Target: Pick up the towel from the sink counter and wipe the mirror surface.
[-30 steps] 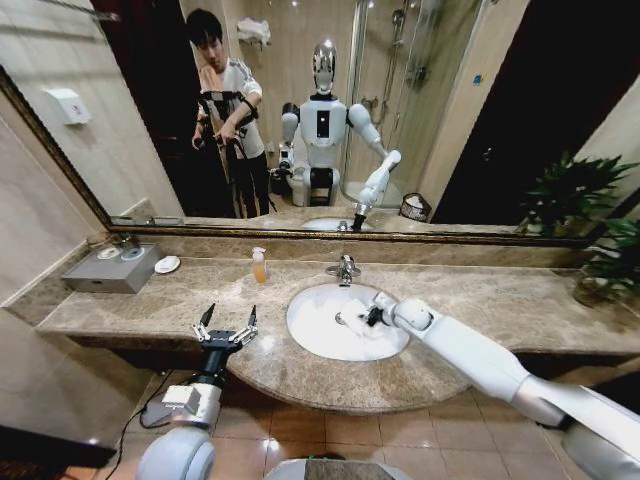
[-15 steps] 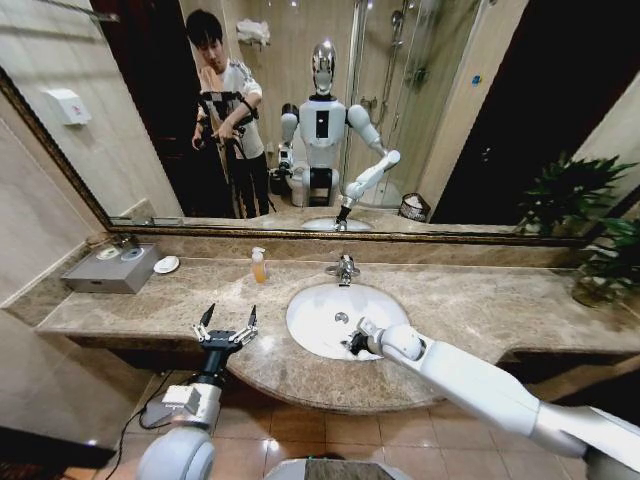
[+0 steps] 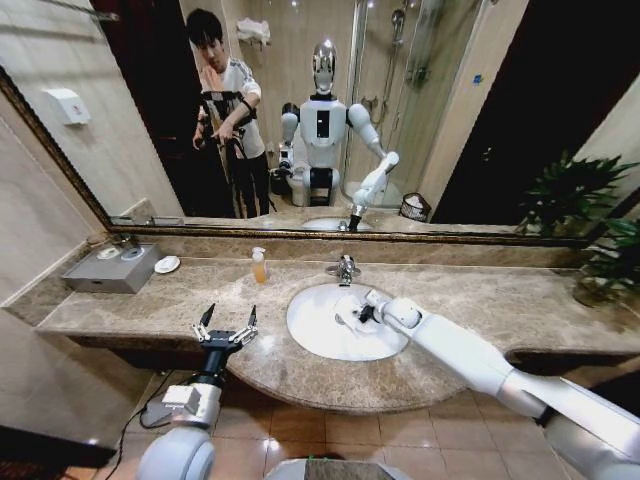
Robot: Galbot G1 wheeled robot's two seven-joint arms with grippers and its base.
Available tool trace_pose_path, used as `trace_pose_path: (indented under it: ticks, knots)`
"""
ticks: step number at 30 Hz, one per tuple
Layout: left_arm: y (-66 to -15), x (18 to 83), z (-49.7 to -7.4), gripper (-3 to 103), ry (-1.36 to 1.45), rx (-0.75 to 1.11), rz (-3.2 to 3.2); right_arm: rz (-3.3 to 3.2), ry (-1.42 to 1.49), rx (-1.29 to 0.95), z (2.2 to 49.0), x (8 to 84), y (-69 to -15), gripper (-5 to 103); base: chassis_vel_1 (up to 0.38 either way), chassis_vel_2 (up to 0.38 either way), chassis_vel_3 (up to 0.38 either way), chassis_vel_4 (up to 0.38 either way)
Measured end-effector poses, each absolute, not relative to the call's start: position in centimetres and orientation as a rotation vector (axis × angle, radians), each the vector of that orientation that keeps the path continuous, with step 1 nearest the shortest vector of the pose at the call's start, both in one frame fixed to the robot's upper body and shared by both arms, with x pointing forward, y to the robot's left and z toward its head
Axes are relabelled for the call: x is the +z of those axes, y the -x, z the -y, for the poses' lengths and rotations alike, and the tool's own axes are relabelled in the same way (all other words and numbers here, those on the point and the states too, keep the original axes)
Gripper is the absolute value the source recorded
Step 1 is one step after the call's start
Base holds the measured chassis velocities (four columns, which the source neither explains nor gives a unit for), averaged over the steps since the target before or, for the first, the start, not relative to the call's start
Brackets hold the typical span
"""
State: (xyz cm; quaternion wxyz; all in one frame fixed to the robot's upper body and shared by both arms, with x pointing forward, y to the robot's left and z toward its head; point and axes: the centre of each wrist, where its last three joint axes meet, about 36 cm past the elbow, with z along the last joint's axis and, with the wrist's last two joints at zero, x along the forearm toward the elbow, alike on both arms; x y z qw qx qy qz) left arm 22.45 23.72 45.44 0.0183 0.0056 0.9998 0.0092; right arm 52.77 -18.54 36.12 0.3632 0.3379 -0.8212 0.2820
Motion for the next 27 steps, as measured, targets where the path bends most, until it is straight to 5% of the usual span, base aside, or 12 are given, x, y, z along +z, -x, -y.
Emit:
trace_pose_path:
  ticks: [6,18,27]
  knots:
    - [-22.5,45.4,-23.7,100,-0.017,0.029,-3.105,2.08,-0.98,0.704,15.2,36.5,-48.2,13,0.0,0.0,0.0,0.0]
    - [-22.5,45.4,-23.7,100,-0.018,0.029,-3.105,2.25,-0.807,0.705,15.1,37.5,-55.5,13,0.0,0.0,0.0,0.0]
    - [-22.5,45.4,-23.7,100,-0.017,0.029,-3.105,2.229,-0.857,0.677,14.8,36.8,-51.6,13,0.0,0.0,0.0,0.0]
